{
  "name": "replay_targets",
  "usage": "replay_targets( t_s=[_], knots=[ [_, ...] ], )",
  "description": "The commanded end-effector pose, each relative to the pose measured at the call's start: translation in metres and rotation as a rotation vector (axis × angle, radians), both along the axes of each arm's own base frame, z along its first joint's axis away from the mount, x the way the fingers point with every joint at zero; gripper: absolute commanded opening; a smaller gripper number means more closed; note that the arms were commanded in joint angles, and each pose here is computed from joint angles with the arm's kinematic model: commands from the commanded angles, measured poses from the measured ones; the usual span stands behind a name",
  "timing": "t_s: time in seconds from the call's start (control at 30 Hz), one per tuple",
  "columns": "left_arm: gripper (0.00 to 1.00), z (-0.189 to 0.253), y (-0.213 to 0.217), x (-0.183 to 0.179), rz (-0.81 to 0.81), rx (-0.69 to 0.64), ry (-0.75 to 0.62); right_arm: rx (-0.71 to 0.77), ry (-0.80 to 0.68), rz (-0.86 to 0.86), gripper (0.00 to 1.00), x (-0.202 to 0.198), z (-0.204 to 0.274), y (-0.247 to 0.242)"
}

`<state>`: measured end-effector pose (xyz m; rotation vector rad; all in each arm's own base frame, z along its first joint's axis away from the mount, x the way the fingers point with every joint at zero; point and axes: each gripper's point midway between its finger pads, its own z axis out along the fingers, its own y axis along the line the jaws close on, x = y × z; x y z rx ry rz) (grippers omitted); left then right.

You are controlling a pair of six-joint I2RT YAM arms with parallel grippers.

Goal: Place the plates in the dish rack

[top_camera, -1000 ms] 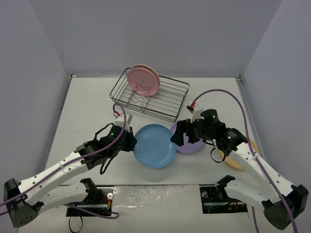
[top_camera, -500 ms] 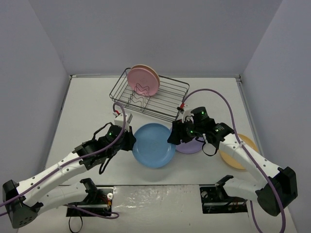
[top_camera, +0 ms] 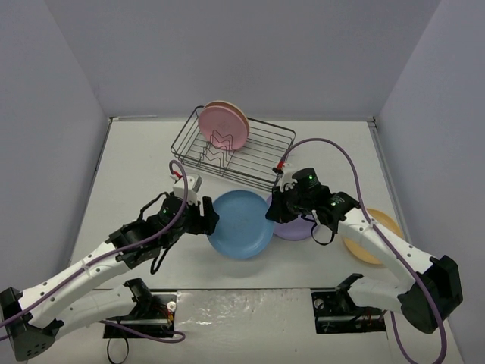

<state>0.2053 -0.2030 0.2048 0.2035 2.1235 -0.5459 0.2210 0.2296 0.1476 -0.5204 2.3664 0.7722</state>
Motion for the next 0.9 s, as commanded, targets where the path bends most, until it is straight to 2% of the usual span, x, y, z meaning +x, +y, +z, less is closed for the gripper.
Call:
replay_targets(
  t_s=[0.0, 0.33, 0.57, 0.67, 0.77, 0.87],
  knots=[
    [0.95, 0.044, -0.001, 0.013, 0.059, -0.08, -0.086, -0.007, -0.22, -0.113, 0.0, 0.038, 0.048, -0.007],
    [0.97, 0.038, 0.044, 0.015, 0.281, -0.027, -0.064, -0.119, -0.493, -0.482, 0.0, 0.1, 0.128, -0.056],
    [0.97, 0.014, 0.06, 0.019, 0.342, -0.013, 0.007, -0.112, -0.674, -0.533, 0.0, 0.138, 0.202, -0.048],
    [0.97, 0.0, 0.072, 0.035, 0.387, -0.041, 0.057, -0.131, -0.757, -0.541, 0.0, 0.158, 0.226, -0.04],
    [0.97, -0.009, 0.074, 0.04, 0.378, -0.07, 0.093, -0.185, -0.819, -0.533, 0.0, 0.186, 0.235, -0.023],
    [0.97, -0.015, 0.087, 0.047, 0.421, -0.066, 0.101, -0.248, -0.955, -0.53, 0.0, 0.206, 0.267, -0.006]
  ],
)
